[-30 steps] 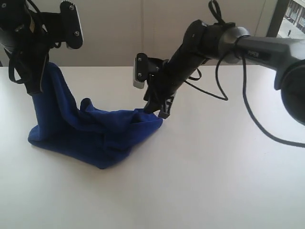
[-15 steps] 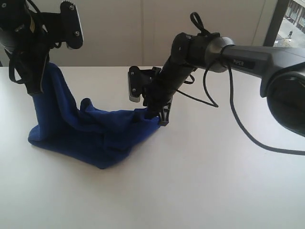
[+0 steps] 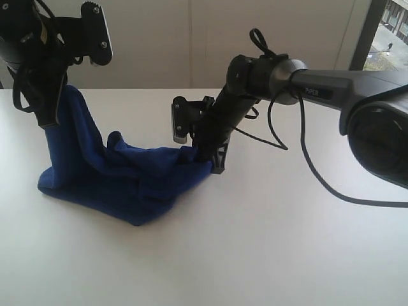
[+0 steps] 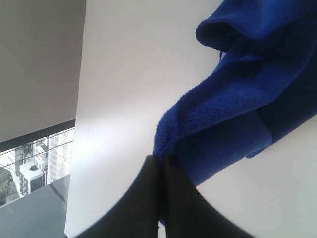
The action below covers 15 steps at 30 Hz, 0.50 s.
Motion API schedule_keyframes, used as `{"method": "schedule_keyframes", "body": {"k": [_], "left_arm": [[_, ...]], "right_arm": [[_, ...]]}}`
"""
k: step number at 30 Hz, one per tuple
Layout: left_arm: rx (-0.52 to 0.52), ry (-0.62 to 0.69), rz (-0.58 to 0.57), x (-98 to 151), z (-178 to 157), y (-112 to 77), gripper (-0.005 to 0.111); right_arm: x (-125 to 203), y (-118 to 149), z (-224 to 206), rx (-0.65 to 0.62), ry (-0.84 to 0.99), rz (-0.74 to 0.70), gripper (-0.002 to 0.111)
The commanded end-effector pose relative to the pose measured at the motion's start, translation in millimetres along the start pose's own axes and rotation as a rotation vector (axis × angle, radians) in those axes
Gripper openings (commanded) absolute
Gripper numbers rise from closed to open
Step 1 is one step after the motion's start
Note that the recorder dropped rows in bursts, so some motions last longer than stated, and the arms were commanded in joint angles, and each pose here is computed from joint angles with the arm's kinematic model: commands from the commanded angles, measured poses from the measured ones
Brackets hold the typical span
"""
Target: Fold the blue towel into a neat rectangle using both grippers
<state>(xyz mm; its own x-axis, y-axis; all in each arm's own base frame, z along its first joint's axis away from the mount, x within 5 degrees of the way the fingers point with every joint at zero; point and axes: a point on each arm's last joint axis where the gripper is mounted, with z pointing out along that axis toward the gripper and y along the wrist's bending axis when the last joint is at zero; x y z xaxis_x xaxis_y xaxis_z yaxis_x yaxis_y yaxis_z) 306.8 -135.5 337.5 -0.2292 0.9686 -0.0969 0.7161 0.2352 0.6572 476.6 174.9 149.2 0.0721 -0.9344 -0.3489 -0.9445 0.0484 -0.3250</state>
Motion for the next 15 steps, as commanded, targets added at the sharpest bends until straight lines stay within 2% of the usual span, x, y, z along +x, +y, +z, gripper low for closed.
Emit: {"method": "schedule_keyframes", "body": {"k": [1,8,15], "left_arm": [[0.003,0.003,-0.021,2.1,-2.4,1.3,0.0],[0.004,0.0,-0.022,1.8,-2.4,1.3,0.0],[0.005,-0.001,-0.023,1.8,-2.4,1.1,0.0]], "right_arm": [[-1.5,-4.2,-1.3,0.041,-0.01,-0.001,0.041],[-1.9,-3.0,-1.2,0.029,-0.014,0.002,0.041],[-5.3,4.5,-0.6,-0.043,-0.025,-0.077,0.024]]}}
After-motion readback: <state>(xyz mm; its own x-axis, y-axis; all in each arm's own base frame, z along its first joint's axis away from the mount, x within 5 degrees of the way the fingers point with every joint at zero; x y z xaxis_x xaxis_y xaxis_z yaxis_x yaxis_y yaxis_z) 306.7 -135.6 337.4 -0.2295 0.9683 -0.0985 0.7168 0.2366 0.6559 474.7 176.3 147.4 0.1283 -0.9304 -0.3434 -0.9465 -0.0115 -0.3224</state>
